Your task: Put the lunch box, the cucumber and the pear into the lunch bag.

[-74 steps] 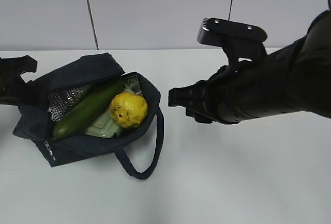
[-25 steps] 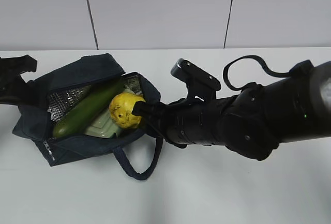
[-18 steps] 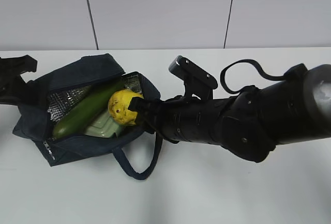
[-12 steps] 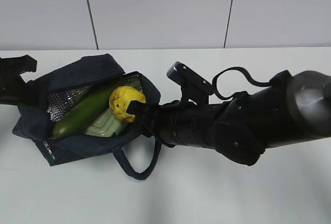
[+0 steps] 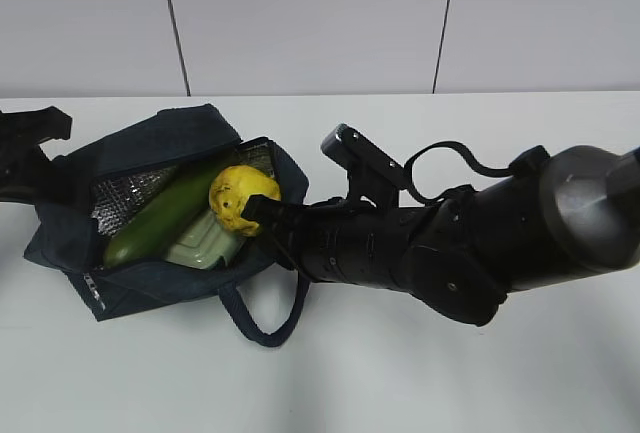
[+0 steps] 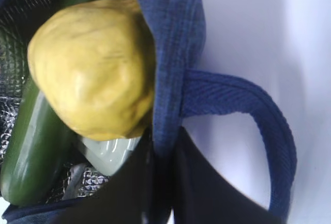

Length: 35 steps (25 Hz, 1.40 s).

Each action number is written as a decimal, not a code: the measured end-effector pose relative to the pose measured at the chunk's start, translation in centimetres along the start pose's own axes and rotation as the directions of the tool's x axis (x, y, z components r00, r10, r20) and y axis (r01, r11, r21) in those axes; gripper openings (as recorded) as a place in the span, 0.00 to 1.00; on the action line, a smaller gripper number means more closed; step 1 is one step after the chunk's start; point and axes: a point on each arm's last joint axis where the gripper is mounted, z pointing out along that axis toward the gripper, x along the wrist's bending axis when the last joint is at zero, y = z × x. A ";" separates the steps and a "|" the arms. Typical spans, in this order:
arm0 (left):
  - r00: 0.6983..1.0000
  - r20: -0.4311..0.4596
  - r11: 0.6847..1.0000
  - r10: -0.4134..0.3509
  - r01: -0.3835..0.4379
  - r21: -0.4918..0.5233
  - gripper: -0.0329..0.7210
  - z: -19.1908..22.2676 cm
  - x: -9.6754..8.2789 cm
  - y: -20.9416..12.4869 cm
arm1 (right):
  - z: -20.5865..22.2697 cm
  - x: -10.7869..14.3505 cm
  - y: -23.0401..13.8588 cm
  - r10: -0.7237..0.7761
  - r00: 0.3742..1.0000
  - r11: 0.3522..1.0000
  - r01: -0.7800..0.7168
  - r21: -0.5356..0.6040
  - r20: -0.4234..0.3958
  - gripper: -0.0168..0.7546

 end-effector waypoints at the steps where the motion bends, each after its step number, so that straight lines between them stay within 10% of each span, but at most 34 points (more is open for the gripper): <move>1: 1.000 0.000 1.000 0.000 0.000 0.000 0.05 0.0 0.0 0.0 | 0.0 0.0 0.0 0.000 1.000 1.000 0.000 0.001 0.000 0.06; 21: 0.978 0.206 1.000 -0.013 0.012 0.005 0.05 -0.1 -2.0 -0.1 | -5.0 2.7 2.2 -0.280 0.958 0.960 0.279 0.023 0.062 0.04; 35: 0.908 0.407 0.991 0.099 -0.126 0.039 0.05 1.4 -10.6 -3.3 | -12.7 2.8 7.0 -0.528 0.789 0.843 0.531 0.085 0.315 0.04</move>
